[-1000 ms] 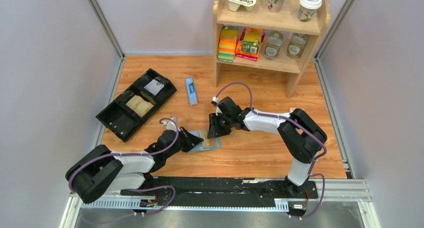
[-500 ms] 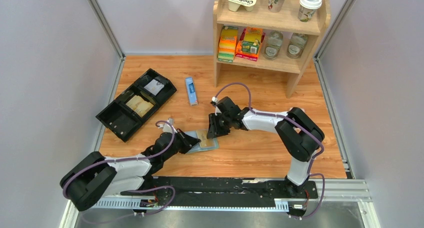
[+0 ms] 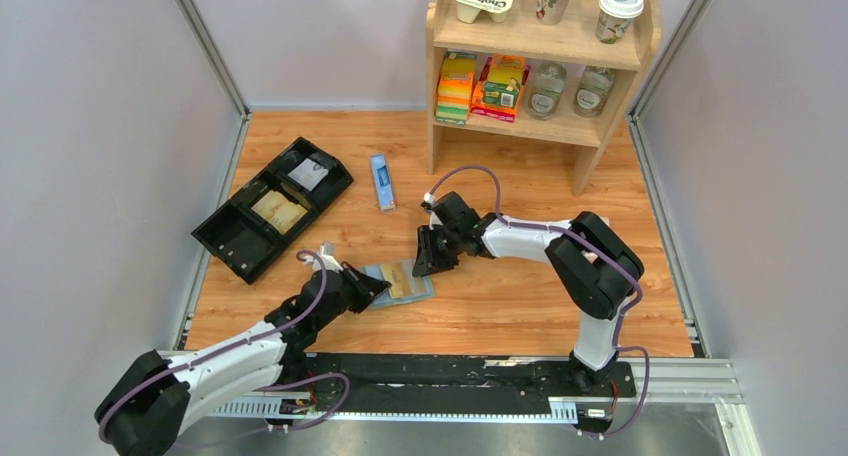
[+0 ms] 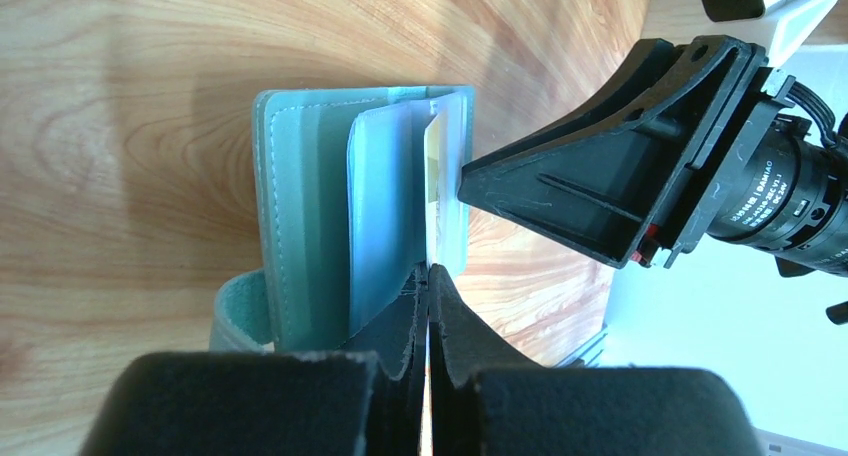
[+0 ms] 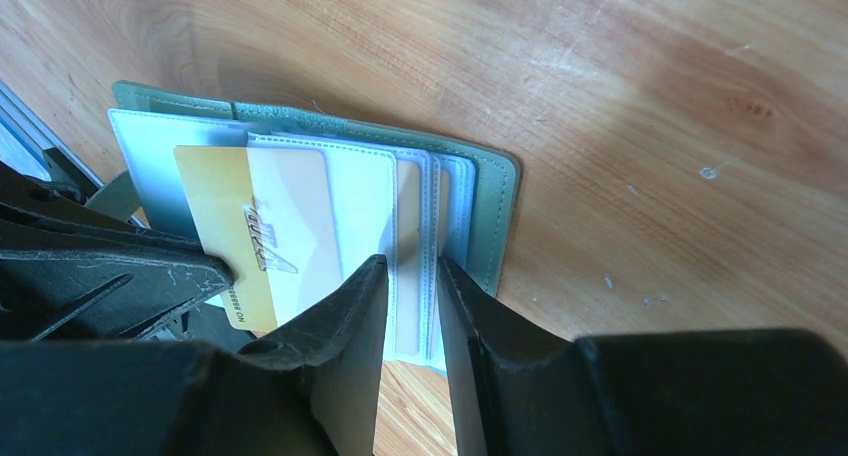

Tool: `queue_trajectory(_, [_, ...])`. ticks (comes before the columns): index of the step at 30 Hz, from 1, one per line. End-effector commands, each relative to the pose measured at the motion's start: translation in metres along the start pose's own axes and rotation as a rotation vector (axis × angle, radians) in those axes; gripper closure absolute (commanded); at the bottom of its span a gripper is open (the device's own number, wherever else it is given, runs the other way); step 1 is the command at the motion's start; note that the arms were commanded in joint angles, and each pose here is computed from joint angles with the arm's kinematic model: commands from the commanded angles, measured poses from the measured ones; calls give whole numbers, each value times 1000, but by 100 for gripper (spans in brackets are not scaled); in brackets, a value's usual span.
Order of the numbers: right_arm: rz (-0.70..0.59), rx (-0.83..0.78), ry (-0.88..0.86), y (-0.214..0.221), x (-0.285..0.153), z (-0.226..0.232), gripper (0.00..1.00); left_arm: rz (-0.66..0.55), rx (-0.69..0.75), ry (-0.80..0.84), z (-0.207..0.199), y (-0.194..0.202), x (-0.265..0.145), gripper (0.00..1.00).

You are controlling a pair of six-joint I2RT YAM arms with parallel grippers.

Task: Take the credit cards out of the card holder
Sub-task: Remove the credit card from the card holder, then place the credit card in the storage box.

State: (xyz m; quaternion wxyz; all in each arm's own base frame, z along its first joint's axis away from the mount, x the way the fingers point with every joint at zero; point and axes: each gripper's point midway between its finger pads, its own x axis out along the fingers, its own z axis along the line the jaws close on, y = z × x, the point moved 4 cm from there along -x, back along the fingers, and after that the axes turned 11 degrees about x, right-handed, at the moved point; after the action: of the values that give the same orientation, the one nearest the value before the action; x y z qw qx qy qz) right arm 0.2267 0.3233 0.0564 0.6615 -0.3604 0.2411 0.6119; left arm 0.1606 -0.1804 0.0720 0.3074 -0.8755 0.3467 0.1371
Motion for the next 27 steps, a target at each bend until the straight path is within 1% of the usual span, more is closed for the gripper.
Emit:
queue_trajectory(1, [43,19,191,15,9,-46,66,32,-9,-136,45,17,-7,100])
queue_trajectory(9, [-8,-53,59,1,-15,-7,58,32,25,-133,44,17,-4,100])
queue_trajectory(14, [-44,-107,-49,-8,-31,21,58,52,48,-136,44,19,-2,100])
queue_trajectory(18, [-57,-149,-149,-10,-38,45,61,60,54,-134,42,20,1,100])
queue_trajectory(22, [-21,-146,-184,-7,-30,54,64,59,55,-137,43,19,1,100])
queue_trajectory(27, [38,-93,-181,1,-4,39,65,54,54,-129,42,19,1,100])
